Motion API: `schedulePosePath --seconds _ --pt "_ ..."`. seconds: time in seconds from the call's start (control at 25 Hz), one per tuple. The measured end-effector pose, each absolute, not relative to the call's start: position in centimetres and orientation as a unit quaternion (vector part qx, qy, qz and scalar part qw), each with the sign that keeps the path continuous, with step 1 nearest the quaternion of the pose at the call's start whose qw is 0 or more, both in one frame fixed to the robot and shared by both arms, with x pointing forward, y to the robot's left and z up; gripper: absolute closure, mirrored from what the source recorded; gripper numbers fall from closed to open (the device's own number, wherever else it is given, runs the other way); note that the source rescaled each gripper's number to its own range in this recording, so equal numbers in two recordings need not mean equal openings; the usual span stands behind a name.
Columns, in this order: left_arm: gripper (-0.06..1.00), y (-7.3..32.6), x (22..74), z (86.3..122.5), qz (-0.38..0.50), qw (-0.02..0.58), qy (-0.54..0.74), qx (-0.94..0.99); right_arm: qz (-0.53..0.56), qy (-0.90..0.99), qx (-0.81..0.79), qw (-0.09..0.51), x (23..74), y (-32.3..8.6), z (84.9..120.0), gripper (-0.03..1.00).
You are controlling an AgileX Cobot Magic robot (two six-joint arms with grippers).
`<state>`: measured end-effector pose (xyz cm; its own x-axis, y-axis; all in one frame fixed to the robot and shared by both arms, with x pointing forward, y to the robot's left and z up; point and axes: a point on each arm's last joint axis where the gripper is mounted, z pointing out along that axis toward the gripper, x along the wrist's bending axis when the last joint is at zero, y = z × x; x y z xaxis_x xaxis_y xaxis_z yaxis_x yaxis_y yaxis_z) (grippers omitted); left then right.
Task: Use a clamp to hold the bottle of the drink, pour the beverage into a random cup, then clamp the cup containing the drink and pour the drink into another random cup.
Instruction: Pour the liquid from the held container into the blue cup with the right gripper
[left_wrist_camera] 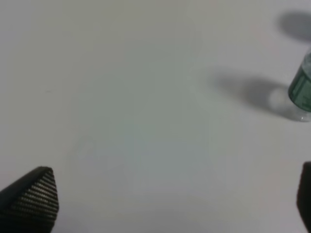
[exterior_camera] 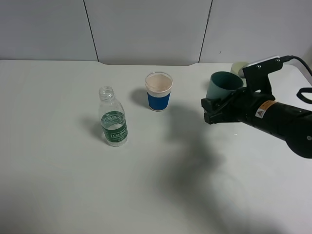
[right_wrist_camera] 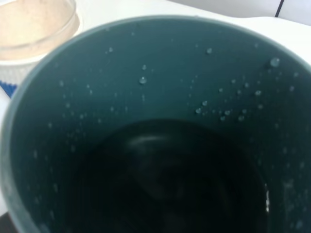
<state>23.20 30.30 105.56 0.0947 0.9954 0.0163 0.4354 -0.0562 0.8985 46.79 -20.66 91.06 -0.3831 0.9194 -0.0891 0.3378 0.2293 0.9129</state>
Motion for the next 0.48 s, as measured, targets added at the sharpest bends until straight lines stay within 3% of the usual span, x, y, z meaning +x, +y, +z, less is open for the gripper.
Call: schedulePosePath --seconds 0.48 --pt "-0.06 30.3 23.2 105.6 0.362 0.387 0.567 0.630 0.396 0.752 0.432 0.300 51.2 -18.4 94.8 0.97"
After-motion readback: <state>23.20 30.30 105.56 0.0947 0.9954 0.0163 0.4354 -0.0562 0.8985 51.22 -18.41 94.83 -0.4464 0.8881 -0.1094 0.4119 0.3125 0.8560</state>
